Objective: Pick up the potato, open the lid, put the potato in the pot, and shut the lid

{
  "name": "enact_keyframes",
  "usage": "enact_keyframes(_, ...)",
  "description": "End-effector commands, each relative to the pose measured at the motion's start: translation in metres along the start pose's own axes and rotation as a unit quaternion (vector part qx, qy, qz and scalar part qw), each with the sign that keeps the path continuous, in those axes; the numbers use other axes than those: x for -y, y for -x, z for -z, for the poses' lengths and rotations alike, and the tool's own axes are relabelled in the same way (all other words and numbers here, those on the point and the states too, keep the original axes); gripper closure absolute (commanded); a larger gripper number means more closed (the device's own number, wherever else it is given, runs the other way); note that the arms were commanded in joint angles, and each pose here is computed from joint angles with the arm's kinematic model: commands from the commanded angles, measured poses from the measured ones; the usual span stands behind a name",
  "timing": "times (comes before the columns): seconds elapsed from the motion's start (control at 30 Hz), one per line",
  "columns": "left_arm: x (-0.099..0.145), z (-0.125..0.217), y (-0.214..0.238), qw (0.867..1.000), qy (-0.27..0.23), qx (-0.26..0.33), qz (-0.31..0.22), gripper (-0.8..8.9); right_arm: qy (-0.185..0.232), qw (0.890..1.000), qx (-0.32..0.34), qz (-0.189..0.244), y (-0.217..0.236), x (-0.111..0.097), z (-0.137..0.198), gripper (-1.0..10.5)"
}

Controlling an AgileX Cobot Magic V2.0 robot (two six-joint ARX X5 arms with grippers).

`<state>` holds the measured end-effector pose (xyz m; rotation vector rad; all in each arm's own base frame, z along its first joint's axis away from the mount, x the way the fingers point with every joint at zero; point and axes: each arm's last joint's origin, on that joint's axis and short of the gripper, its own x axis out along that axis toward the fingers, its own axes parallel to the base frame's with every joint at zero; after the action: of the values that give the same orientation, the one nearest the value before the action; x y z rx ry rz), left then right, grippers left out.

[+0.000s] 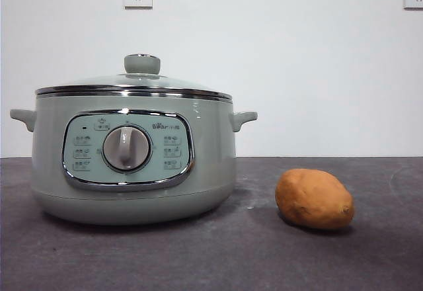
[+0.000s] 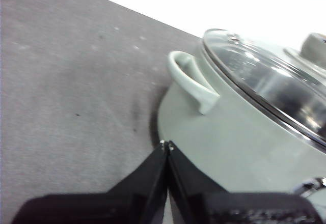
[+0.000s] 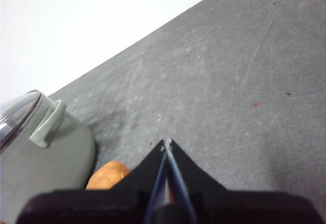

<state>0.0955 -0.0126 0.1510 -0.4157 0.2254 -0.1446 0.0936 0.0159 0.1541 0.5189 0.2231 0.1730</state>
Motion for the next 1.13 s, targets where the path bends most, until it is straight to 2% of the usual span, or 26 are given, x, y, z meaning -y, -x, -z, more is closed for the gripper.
enact_keyframes(0.03, 0.005, -0.01, 0.004, 1.0, -0.004, 0.012, 0.018, 8.19, -0.001, 1.0, 0.012, -0.008, 0.003, -0.006, -0.01, 9.6)
enact_keyframes(0.27, 0.02, -0.04, 0.019, 0.998, -0.047, 0.038, 0.027, 8.19, 0.049, 0.999, 0.0, -0.002, 0.009, -0.025, -0.041, 9.6)
enact_keyframes(0.43, 0.031, -0.061, 0.032, 0.997, -0.074, 0.016, 0.019, 8.19, 0.092, 0.995, -0.026, 0.011, 0.009, -0.042, -0.071, 9.6)
enact_keyframes(0.53, 0.038, -0.075, 0.036, 0.996, -0.084, 0.001, 0.02, 8.19, 0.131, 0.99, -0.045, 0.017, 0.005, -0.052, -0.088, 9.6)
enact_keyframes(0.7, 0.052, -0.1, 0.039, 0.992, -0.108, -0.038, 0.049, 8.19, 0.155, 0.985, -0.077, 0.027, -0.002, -0.067, -0.115, 9.5)
enact_keyframes(0.77, 0.057, -0.11, 0.037, 0.989, -0.121, -0.06, 0.065, 8.19, 0.161, 0.982, -0.099, 0.015, -0.006, -0.073, -0.124, 9.5)
enact_keyframes(0.93, 0.07, -0.133, 0.03, 0.978, -0.128, -0.125, 0.103, 8.17, 0.184, 0.967, -0.169, -0.054, -0.017, -0.088, -0.141, 9.5)
enact_keyframes(1.13, 0.083, -0.158, 0.019, 0.967, -0.116, -0.18, 0.139, 8.13, 0.162, 0.951, -0.235, -0.12, -0.032, -0.094, -0.146, 9.3)
